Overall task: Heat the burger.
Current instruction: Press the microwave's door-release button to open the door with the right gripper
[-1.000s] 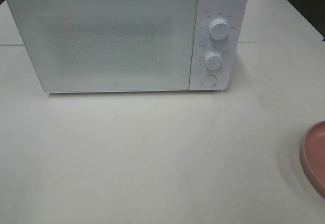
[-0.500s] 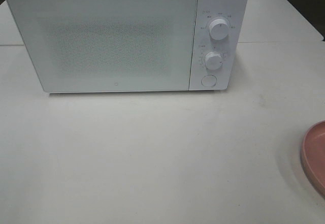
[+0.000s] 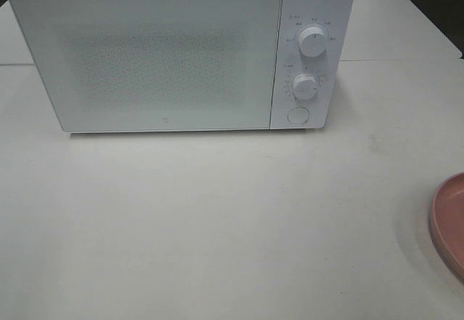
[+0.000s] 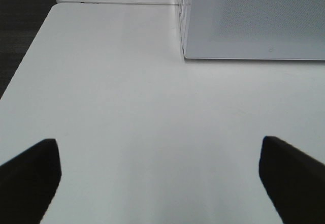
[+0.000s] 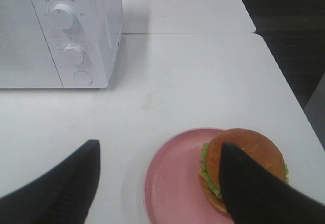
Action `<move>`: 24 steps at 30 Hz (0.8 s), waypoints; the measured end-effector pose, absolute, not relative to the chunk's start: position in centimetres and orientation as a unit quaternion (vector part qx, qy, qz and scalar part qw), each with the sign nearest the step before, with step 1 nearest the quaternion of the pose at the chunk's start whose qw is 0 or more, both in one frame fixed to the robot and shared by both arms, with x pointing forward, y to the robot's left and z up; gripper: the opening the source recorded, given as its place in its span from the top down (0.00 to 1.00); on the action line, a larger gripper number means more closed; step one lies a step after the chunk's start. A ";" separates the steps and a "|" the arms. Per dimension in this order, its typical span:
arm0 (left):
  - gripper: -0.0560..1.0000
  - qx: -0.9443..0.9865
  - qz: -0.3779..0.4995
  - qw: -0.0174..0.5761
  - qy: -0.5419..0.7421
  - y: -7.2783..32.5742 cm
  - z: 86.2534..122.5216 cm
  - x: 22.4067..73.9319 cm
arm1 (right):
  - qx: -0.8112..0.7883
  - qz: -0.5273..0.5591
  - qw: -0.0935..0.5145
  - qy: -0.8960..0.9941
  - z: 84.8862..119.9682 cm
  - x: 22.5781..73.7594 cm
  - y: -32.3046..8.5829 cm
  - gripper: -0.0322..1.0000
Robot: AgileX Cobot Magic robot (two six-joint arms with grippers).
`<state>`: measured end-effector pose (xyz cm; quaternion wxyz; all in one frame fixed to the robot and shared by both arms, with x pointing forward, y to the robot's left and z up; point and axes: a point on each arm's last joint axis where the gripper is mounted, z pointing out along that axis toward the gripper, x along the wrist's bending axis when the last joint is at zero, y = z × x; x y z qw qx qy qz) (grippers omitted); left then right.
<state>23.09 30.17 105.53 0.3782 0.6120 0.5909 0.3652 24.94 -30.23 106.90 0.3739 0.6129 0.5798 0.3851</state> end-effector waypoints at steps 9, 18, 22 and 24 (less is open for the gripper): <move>0.02 0.612 0.365 0.378 0.591 30.2 105.5 23.1 | 0.614 0.379 0.368 0.586 107.5 28.2 -30.1 0.33; 0.02 0.612 0.365 0.378 0.591 30.2 105.5 23.1 | 0.606 0.387 0.372 0.587 106.4 31.7 -29.9 0.33; 0.02 0.612 0.365 0.378 0.591 30.2 105.5 23.1 | 0.602 0.391 0.376 0.585 106.0 32.6 -29.8 0.33; 0.02 0.612 0.365 0.378 0.591 30.2 105.5 23.1 | 0.598 0.398 0.380 0.583 105.5 33.7 -29.7 0.33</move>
